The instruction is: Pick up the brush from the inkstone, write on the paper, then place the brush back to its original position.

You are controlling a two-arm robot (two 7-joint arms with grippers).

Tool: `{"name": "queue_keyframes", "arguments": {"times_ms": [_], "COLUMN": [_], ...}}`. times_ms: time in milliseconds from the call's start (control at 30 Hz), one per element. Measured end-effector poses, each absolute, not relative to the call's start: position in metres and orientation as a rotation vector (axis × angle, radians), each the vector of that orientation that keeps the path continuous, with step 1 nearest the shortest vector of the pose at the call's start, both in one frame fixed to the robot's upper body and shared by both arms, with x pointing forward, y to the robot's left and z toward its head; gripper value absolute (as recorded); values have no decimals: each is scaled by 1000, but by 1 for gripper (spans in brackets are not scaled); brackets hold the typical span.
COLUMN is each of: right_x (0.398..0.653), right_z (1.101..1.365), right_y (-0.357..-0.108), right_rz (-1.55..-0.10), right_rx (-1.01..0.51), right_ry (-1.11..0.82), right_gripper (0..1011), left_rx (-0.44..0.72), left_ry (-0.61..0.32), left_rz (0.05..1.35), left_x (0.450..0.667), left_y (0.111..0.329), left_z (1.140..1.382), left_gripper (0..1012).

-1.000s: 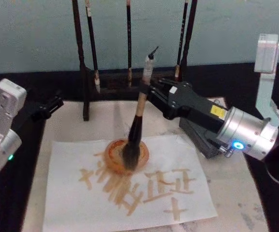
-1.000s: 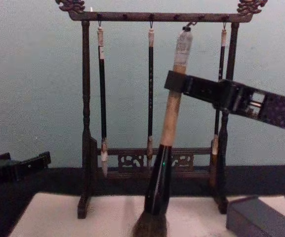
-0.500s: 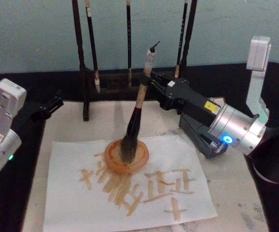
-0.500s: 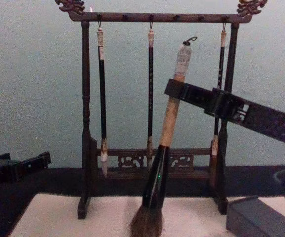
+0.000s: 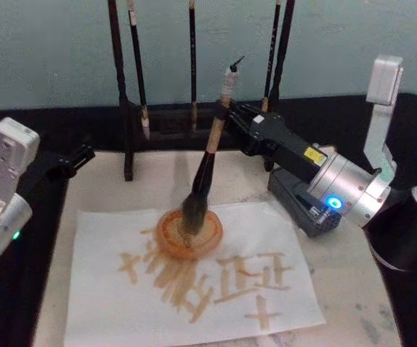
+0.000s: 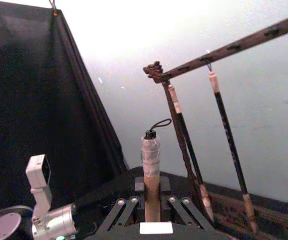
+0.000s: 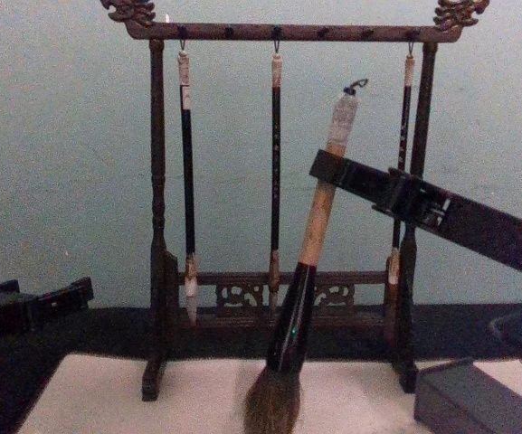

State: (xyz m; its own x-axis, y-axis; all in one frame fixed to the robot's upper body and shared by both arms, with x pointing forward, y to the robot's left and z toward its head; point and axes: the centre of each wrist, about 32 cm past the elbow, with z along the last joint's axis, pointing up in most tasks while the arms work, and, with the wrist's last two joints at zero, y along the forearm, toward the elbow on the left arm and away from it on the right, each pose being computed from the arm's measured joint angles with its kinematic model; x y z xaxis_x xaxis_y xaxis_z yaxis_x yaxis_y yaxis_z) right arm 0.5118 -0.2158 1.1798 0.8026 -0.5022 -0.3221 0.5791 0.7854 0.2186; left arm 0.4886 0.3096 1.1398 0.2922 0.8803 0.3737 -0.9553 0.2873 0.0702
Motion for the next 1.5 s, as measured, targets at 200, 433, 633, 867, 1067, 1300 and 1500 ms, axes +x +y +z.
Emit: {"name": "queue_keyframes", "arguments": {"times_ms": [200, 433, 633, 867, 1067, 1300, 1500], "right_x": [515, 518, 519, 518, 517, 517, 517], "right_z": [1172, 1160, 1151, 1145, 1139, 1136, 1136], "right_y": [-218, -224, -230, -237, -243, -244, -241], "right_rz": [-610, -634, -661, -695, -731, -747, -740], "right_rx": [334, 363, 379, 395, 407, 414, 440], "right_ry": [285, 330, 363, 389, 415, 438, 458], "right_gripper": [182, 182, 182, 182, 182, 182, 181], "left_rx": [304, 304, 304, 304, 304, 304, 304], "left_ry": [-285, -285, -285, -285, -285, -285, -285], "left_rz": [1248, 1248, 1248, 1248, 1248, 1248, 1248], "left_x": [489, 489, 489, 489, 489, 489, 489], "left_y": [310, 310, 310, 310, 310, 310, 310], "left_z": [1140, 1140, 1140, 1140, 1140, 1140, 1140], "left_gripper": [1002, 1002, 1002, 1002, 1000, 1002, 1002]}}
